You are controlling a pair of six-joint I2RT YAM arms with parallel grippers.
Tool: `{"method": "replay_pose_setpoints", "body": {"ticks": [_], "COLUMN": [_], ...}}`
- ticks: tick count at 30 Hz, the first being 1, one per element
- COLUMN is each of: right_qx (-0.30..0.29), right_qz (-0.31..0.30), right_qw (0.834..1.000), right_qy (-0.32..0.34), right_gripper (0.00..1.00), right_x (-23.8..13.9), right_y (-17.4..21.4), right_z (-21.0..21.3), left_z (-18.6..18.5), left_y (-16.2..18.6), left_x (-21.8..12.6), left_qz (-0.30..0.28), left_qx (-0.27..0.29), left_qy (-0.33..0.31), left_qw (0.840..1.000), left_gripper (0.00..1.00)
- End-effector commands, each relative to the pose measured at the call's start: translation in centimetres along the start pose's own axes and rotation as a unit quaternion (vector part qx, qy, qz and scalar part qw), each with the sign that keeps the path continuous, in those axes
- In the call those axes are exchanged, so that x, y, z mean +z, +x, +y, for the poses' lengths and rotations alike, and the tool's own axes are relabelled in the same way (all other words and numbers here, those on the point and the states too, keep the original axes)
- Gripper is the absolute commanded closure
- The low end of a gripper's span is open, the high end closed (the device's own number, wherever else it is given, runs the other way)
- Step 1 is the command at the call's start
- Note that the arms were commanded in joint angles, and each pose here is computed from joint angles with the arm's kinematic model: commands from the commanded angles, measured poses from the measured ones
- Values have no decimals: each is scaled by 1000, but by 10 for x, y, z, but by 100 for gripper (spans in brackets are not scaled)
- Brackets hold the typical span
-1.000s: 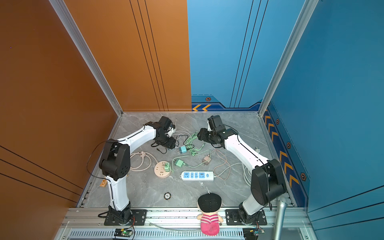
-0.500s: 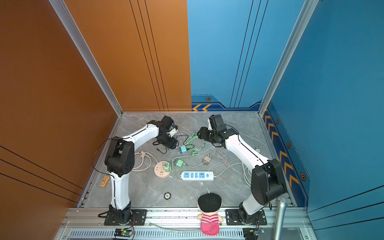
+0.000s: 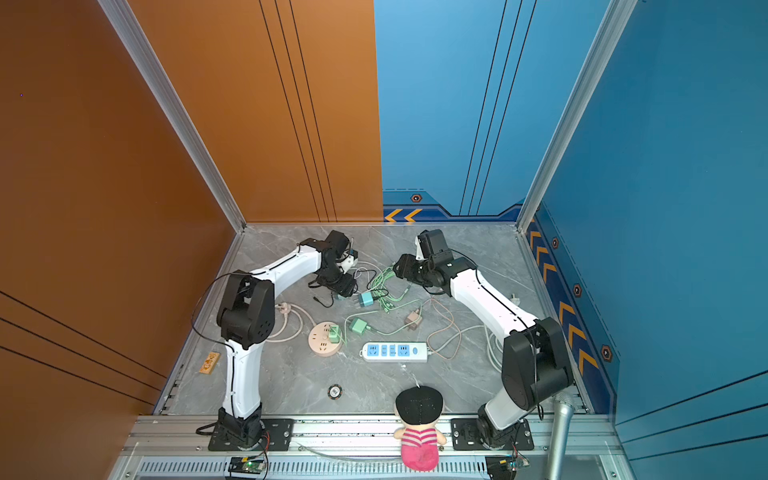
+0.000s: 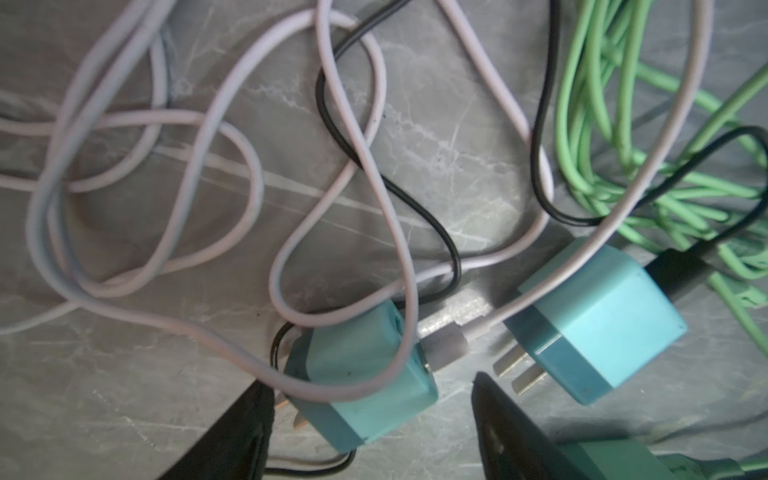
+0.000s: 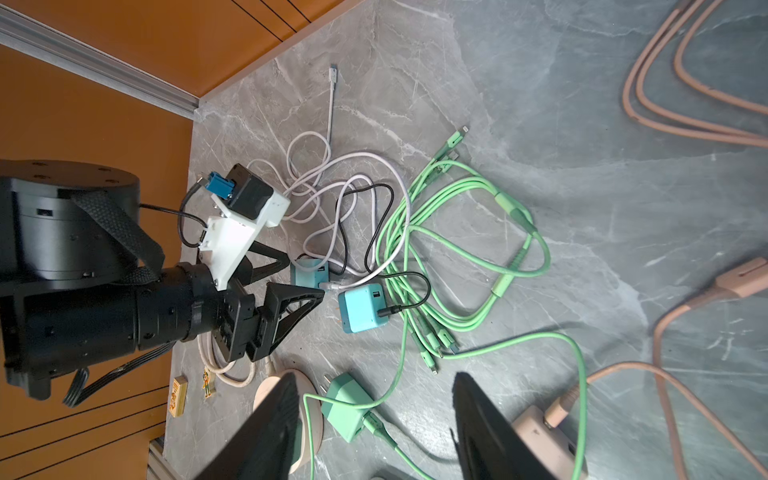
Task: Insert the plug
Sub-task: 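Lower the left gripper onto the teal charger with white cable while the right hovers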
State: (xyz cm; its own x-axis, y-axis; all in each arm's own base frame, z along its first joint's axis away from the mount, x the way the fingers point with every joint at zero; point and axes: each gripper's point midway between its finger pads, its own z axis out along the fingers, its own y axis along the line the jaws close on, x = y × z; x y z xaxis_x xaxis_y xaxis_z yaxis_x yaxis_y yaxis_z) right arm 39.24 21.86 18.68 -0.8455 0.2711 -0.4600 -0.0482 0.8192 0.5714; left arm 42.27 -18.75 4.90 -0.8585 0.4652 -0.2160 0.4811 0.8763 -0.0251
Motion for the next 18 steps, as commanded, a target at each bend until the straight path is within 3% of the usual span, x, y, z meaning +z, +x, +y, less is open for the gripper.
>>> {"method": "replay_pose_setpoints", "body": {"ticks": [1,18], "right_qx": [8,14], "right_qz": [4,9], "right_qw": [1000,1000], "right_qy": [-2,-6], "right_gripper": [39,39], "right_x": [4,4], "right_y": [3,9], "right_z": [-4,-1], "left_z": [7,-18], "left_y": [7,2], "left_x": [9,11], "left_qz": [23,11], "left_qx": [16,31], "left_qy": [-12,84], "left_qw": [1000,996], "left_gripper": [25,24]}}
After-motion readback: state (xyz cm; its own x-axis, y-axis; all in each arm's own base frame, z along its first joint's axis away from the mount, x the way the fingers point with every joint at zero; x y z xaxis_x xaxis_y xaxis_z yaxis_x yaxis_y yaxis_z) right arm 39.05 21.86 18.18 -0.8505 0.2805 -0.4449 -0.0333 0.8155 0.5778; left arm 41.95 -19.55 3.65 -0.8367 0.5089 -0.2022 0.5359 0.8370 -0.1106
